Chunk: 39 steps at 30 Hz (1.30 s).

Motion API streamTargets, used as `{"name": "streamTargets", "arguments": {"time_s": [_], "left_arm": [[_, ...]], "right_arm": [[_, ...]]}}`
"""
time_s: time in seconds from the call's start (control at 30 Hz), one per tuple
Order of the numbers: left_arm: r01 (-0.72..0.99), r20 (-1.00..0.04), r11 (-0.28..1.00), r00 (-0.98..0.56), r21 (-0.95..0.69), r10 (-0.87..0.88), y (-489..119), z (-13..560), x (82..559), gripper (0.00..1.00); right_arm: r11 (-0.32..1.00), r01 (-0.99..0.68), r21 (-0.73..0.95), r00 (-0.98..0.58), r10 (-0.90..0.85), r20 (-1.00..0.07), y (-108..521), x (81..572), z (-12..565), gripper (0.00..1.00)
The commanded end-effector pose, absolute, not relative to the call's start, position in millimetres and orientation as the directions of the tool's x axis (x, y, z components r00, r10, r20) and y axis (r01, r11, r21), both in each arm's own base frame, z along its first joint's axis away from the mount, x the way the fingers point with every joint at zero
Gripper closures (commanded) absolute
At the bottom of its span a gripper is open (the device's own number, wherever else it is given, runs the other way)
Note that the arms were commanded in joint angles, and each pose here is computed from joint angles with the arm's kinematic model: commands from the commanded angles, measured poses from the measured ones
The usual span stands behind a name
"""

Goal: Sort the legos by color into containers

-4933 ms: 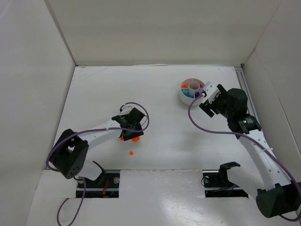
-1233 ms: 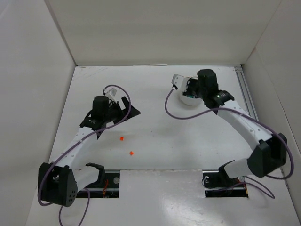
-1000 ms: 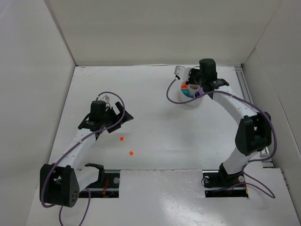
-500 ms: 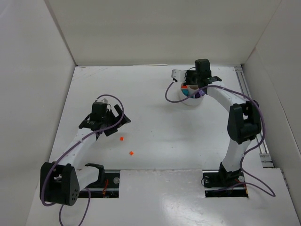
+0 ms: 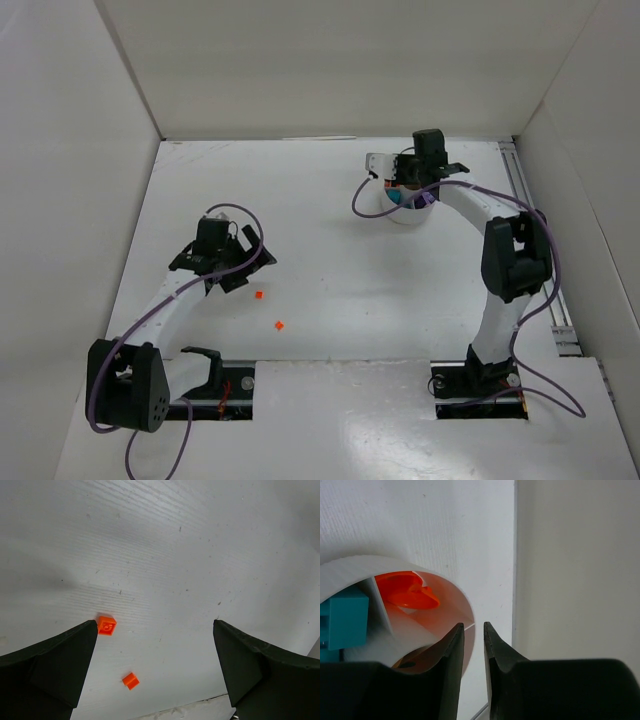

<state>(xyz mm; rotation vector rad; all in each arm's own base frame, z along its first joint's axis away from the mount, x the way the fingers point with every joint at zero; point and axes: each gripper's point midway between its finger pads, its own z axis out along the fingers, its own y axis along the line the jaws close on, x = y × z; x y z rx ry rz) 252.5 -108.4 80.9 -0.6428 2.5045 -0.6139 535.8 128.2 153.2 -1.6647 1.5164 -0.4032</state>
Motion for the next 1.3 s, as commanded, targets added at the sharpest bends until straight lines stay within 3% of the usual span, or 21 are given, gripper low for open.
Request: {"name": "streamTargets", "arguments": {"time_s": [0.0,0.23,0.43,0.67,0.83,1.27], "left_arm": [[-0.355,-0.355,0.783,-0.743,-0.511,-0.568,-101,93,256,0.0],[-0.45,-0.325,0.781,-0.73,-0.433,-0.601,-87,79,244,0.02],[-0.517,-0.329,0.782,-0.714,-0.348,-0.618,-82,68,230,0.24],[-0.533,-0.397,0.804,-0.7,-0.263,-0.594,-83,64,229,0.53],[-0.526,-0.388,0.825,-0.73,-0.206,-0.562,-90,51,223,0.54],[-0.522,-0.389,0.84,-0.75,-0.147,-0.534,-89,24,216,0.65]], "right_arm": [[0.076,-0.645,-0.76,0.244,-0.923,-0.299,130,538,171,0.72],[0.177,-0.571,-0.801,0.318,-0.852,-0.415,143,522,236,0.7],[0.343,-0.505,-0.792,0.319,-0.779,-0.54,133,497,303,0.68],[0.491,-0.49,-0.721,0.237,-0.721,-0.651,116,452,319,0.68],[0.573,-0.453,-0.683,0.168,-0.697,-0.697,100,422,317,0.68],[0.599,-0.424,-0.679,0.139,-0.698,-0.702,82,367,320,0.65]]}}
